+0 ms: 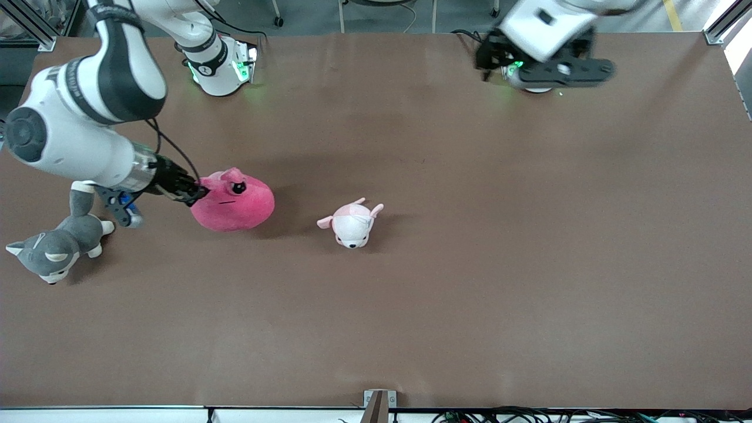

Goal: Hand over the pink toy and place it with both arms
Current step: 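Open the left gripper and withdraw while the right gripper carries the plush, then lower the plush beside the grey cat and open the right gripper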

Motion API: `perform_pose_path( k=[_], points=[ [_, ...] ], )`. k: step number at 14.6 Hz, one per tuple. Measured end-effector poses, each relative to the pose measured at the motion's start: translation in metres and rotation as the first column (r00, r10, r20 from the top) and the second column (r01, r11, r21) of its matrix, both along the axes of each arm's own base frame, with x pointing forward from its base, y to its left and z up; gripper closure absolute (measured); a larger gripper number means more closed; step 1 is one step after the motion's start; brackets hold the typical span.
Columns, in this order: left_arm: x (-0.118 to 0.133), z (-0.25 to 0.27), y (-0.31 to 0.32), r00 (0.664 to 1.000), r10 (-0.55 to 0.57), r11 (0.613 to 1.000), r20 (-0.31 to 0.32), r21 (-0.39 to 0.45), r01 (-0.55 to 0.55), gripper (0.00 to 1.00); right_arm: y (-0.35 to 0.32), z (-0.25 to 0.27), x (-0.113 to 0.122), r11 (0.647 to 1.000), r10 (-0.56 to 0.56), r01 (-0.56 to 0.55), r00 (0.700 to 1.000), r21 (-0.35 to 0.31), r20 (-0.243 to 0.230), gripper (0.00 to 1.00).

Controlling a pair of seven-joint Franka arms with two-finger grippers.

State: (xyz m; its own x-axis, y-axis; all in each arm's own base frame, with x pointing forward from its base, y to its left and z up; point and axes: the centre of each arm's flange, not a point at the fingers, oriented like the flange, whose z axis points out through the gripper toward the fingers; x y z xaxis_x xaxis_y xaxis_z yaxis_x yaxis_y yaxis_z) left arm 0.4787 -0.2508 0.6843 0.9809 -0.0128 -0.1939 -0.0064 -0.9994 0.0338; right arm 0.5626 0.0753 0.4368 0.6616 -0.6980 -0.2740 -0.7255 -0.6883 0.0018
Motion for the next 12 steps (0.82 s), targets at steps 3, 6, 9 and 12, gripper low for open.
perform_pose_path(
  k=[3, 6, 9, 12],
  points=[
    [0.026, -0.015, 0.067, 1.000, -0.017, 0.999, -0.007, 0.028, 0.017, 0.00, -0.028, -0.019, 0.002, 1.000, 0.008, -0.008, 1.000, 0.007, 0.004, 0.88],
    [0.049, -0.040, 0.104, 0.999, -0.036, 0.998, 0.018, 0.047, 0.035, 0.00, -0.031, -0.041, 0.001, 1.000, 0.005, -0.005, 1.000, 0.003, 0.007, 0.88],
    [0.068, -0.071, 0.136, 0.996, -0.077, 0.996, 0.042, 0.049, 0.074, 0.00, -0.034, -0.061, 0.004, 1.000, -0.001, 0.001, 1.000, -0.001, -0.004, 0.88],
    [0.070, -0.079, 0.156, 0.993, -0.106, 0.994, 0.059, 0.044, 0.103, 0.00, -0.043, -0.082, 0.008, 1.000, 0.025, -0.025, 1.000, 0.003, -0.010, 0.88]
  ],
)
